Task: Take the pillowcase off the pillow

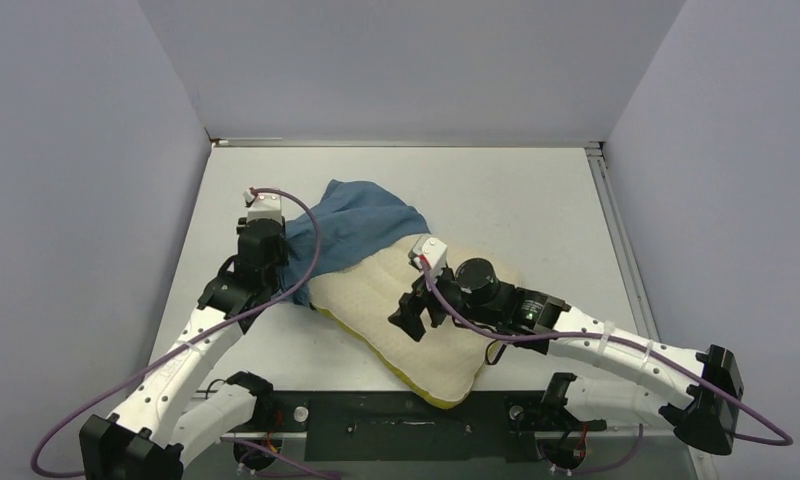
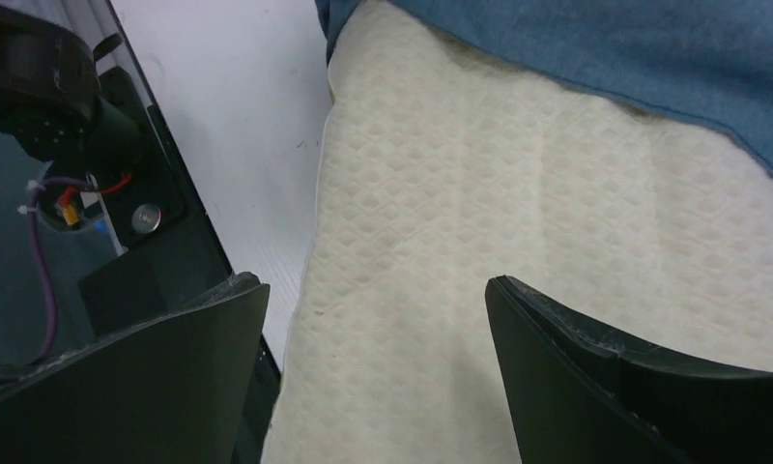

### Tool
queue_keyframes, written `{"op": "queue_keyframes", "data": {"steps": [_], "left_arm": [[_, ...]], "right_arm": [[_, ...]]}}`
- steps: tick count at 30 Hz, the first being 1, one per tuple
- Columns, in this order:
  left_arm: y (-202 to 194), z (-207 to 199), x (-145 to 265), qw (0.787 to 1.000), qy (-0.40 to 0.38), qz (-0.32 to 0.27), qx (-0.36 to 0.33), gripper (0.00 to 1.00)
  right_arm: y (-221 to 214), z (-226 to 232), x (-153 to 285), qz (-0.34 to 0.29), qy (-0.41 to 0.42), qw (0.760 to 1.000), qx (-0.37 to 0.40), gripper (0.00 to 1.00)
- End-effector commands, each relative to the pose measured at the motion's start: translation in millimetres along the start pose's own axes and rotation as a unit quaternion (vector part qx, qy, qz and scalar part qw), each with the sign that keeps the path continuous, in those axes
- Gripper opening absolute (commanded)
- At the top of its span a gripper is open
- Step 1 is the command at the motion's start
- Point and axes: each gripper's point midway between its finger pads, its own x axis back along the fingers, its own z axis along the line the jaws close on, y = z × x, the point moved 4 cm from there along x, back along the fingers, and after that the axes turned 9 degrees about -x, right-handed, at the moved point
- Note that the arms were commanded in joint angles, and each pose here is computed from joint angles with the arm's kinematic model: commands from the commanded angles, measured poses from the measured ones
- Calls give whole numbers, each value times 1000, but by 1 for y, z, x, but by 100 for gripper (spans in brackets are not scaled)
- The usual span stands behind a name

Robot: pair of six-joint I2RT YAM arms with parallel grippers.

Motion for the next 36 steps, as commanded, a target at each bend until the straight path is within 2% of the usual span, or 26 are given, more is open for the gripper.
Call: {"op": "queue_keyframes", "data": {"steps": [1, 4, 10, 13, 15, 17, 21, 25, 29, 36], "left_arm": [[27, 5, 8, 998, -8, -57, 31, 32], [29, 4, 13, 997, -22, -66, 38, 36], [30, 10, 17, 997, -5, -67, 42, 47], [31, 9, 18, 997, -10, -69, 44, 57], [32, 3, 18, 996, -29, -72, 42, 67], [32, -3, 17, 996, -41, -69, 44, 79], [48, -13, 17, 995, -71, -56, 46, 89], [69, -33, 10, 992, -116, -38, 44, 91], [90, -62, -1, 986, -161, -26, 30, 91], [121, -133, -22, 973, -220, -7, -67, 92]], "right_arm": [[46, -6, 6, -36, -2, 999, -26, 89], [67, -37, 6, -51, -44, 996, -56, 96], [81, -129, 0, -57, -108, 979, -164, 99], [69, -167, -11, -55, -110, 969, -214, 100], [58, -187, -19, -50, -104, 964, -241, 100], [47, -198, -32, -37, -96, 961, -256, 95], [22, -207, -59, -3, -56, 959, -279, 92], [3, -210, -73, 6, -37, 954, -297, 91], [-11, -209, -77, 22, -25, 953, -300, 96], [-16, -196, -82, 28, 10, 953, -303, 28]]}}
